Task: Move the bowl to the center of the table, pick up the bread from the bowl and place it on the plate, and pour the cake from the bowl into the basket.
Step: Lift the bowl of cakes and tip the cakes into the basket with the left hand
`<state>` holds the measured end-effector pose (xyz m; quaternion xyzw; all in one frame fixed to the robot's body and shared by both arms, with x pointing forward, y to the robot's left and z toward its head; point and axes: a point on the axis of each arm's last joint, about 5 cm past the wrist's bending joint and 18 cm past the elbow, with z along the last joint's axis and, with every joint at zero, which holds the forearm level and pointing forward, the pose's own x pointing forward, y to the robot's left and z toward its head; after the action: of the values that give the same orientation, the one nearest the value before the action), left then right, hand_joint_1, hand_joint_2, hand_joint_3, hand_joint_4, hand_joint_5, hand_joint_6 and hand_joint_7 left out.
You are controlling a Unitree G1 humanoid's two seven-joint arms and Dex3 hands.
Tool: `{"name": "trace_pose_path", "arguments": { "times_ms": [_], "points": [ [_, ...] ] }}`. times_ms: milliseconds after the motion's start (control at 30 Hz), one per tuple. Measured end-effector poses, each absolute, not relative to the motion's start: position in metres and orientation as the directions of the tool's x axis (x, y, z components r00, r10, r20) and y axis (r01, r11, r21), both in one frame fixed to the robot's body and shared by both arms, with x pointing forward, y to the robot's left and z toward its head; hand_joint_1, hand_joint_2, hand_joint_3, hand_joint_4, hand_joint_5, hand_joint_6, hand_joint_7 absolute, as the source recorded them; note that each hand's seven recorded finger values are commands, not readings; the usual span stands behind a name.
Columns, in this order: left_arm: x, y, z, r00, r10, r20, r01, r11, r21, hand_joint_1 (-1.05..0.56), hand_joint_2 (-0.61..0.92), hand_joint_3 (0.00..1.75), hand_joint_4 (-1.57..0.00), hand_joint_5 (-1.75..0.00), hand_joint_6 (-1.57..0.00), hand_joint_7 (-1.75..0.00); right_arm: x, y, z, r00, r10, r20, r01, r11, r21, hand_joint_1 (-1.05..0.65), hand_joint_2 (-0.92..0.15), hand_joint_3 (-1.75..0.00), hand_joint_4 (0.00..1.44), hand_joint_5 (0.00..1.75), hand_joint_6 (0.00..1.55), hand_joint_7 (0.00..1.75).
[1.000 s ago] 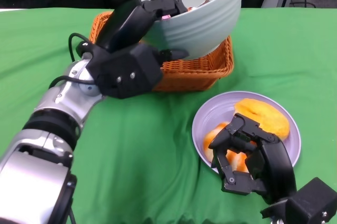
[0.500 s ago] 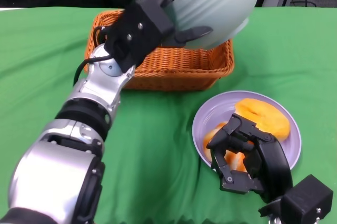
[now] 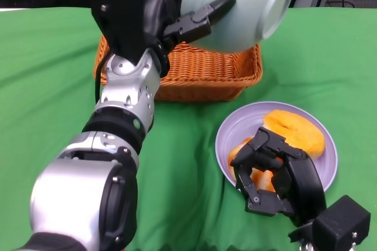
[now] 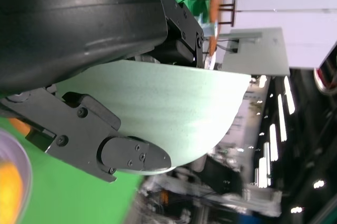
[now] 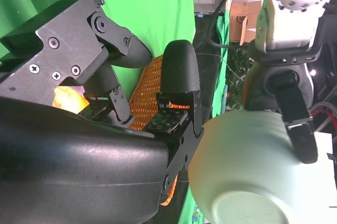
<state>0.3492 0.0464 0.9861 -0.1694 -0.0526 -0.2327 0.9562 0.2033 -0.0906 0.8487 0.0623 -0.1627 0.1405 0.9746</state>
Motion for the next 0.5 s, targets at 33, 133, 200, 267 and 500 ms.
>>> {"name": "trace_pose_path", "arguments": {
  "times_ms": [33, 133, 200, 267, 500],
  "points": [
    [0.3499, 0.0466, 0.9863, 0.892, -0.423, 0.163, 0.453, 0.823, -0.343, -0.21, 0.91, 0.47, -0.66, -1.75, -0.59, -1.63, 0.2032, -0.0906, 0.8487, 0.907, 0.253, 0.337, -0.294, 0.953, 0.075, -0.06, -0.49, -1.12, 0.76, 1.74, 0.68, 1.43],
    [0.3521, 0.0469, 0.9883, 0.9, -0.418, 0.124, 0.426, 0.779, -0.46, -0.15, 0.92, 0.49, -0.71, -1.75, -0.64, -1.66, 0.203, -0.0906, 0.8484, 0.906, 0.252, 0.341, -0.293, 0.953, 0.075, -0.06, -0.49, -1.1, 0.75, 1.75, 0.68, 1.43],
    [0.3532, 0.0475, 0.9896, 0.903, -0.415, 0.109, 0.407, 0.747, -0.526, -0.12, 0.89, 0.56, -0.73, -1.75, -0.66, -1.64, 0.2027, -0.0905, 0.8478, 0.908, 0.25, 0.337, -0.291, 0.954, 0.076, -0.07, -0.49, -1.09, 0.76, 1.75, 0.68, 1.43],
    [0.3538, 0.0488, 0.9888, 0.905, -0.414, 0.096, 0.387, 0.71, -0.588, -0.11, 0.77, 0.76, -0.75, -1.75, -0.68, -1.63, 0.2027, -0.0904, 0.8477, 0.908, 0.249, 0.337, -0.289, 0.954, 0.074, -0.06, -0.5, -1.09, 0.77, 1.74, 0.68, 1.42],
    [0.354, 0.0521, 0.9834, 0.92, -0.391, 0.033, 0.274, 0.58, -0.767, -0.1, 0.79, 0.78, -0.71, -1.75, -0.6, -1.64, 0.2025, -0.0904, 0.8482, 0.907, 0.24, 0.347, -0.281, 0.957, 0.072, -0.05, -0.49, -1.12, 0.77, 1.71, 0.68, 1.42]
  ]
}}
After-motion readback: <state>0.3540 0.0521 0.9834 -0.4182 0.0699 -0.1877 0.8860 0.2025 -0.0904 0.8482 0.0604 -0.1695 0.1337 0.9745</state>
